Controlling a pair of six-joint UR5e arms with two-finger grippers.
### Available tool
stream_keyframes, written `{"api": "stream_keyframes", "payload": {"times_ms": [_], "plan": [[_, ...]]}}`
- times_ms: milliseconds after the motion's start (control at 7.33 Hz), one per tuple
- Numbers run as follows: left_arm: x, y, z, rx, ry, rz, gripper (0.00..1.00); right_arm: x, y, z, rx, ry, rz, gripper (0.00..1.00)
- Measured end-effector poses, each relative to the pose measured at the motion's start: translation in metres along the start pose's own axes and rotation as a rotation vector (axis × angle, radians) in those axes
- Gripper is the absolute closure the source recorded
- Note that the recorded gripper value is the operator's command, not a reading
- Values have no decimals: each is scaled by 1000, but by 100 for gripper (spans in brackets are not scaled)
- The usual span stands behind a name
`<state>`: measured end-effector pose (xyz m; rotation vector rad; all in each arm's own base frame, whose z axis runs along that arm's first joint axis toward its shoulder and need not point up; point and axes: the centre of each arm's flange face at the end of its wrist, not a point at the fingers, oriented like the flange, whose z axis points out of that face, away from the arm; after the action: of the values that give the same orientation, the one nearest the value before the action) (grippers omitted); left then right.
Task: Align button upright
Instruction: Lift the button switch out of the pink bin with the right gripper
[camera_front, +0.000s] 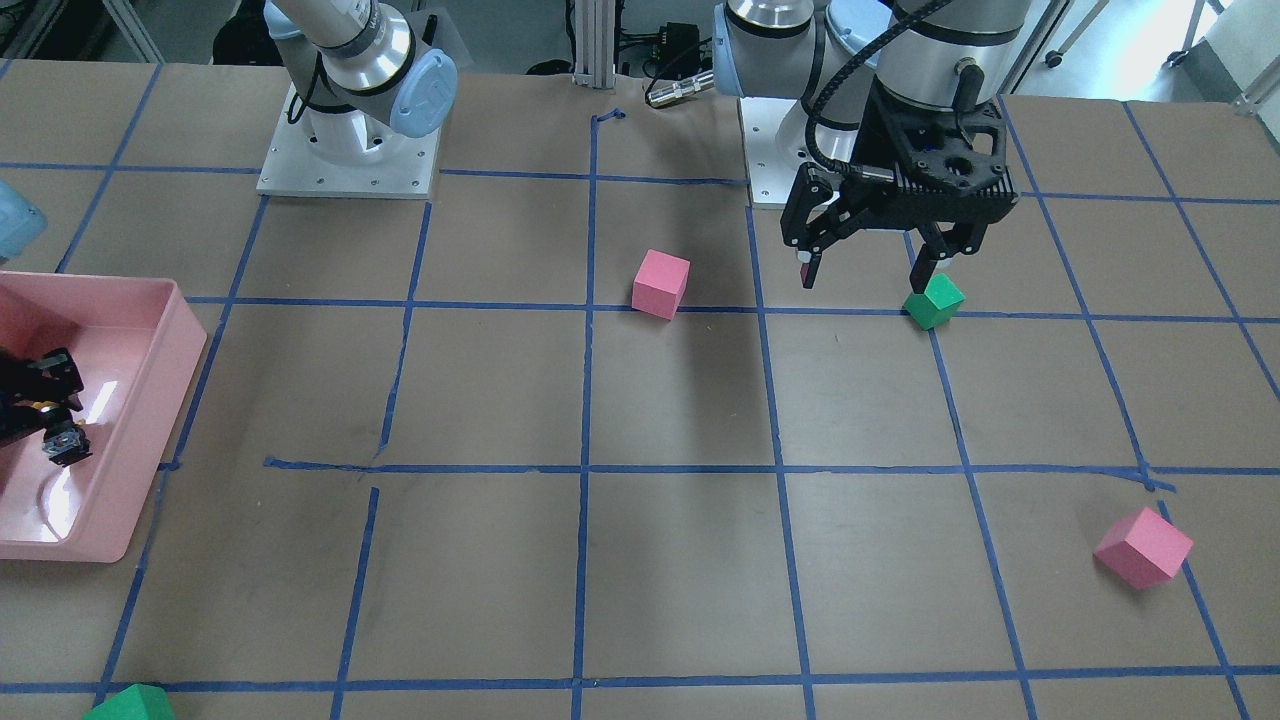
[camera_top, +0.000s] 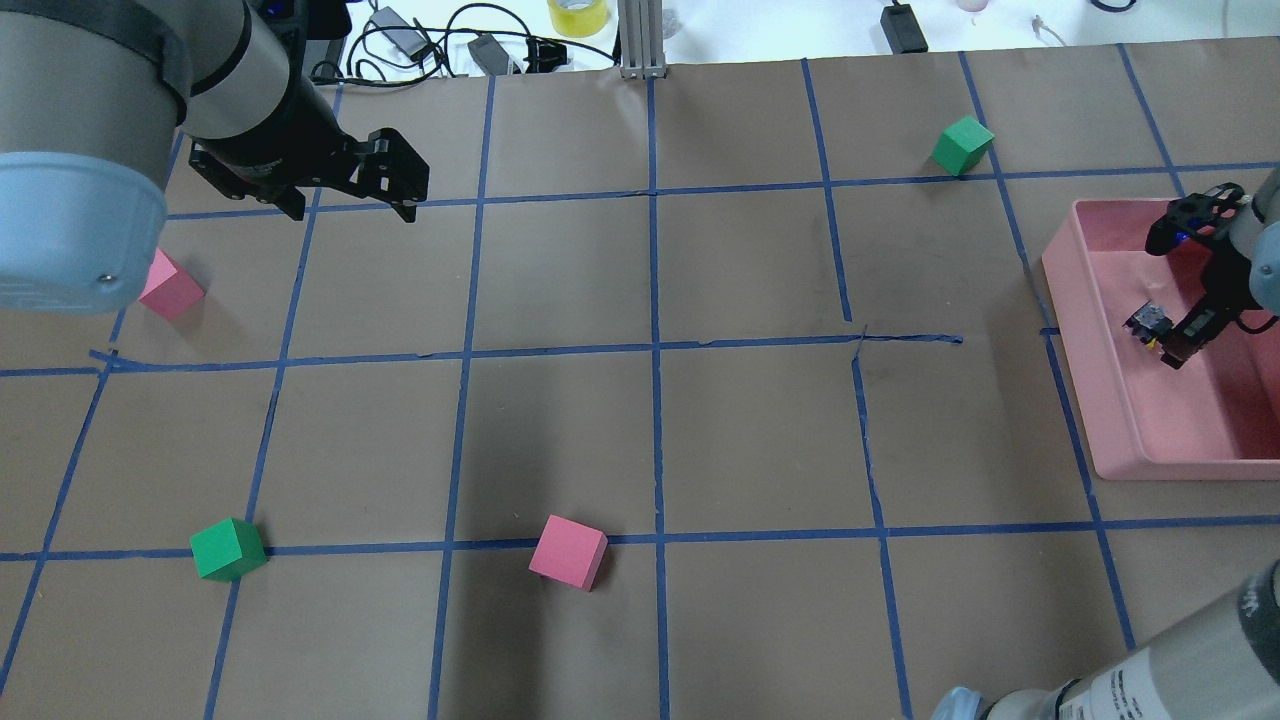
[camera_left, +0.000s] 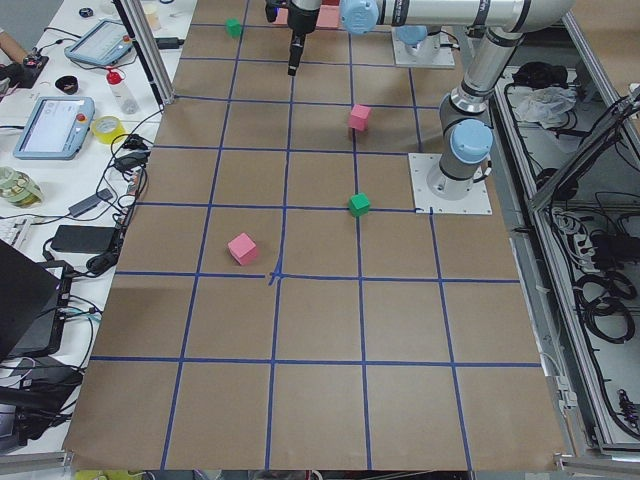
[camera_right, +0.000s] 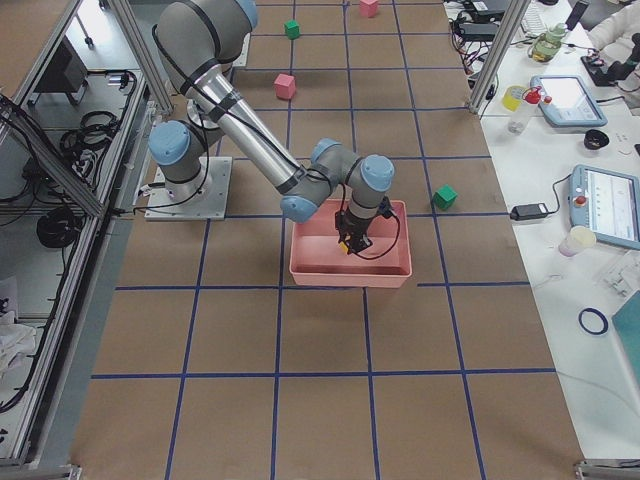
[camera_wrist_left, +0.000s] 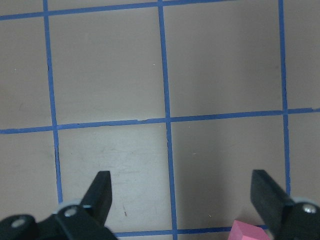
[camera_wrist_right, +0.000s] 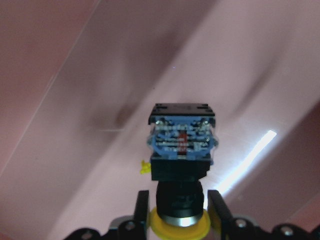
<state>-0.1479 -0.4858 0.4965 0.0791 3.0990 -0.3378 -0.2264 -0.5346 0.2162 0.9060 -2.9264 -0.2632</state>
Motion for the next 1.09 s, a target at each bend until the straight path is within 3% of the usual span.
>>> {"api": "stream_keyframes", "payload": {"times_ms": [273,682,1091], "plan": [[0,0,0,0,0,0,0,-7,8,-46,45,55,58,100],[0,0,0,0,0,0,0,-15,10,-120,119,15,178,100],[0,0,0,0,-1,0,0,-59,-53,-177,140,14,268,100]]}}
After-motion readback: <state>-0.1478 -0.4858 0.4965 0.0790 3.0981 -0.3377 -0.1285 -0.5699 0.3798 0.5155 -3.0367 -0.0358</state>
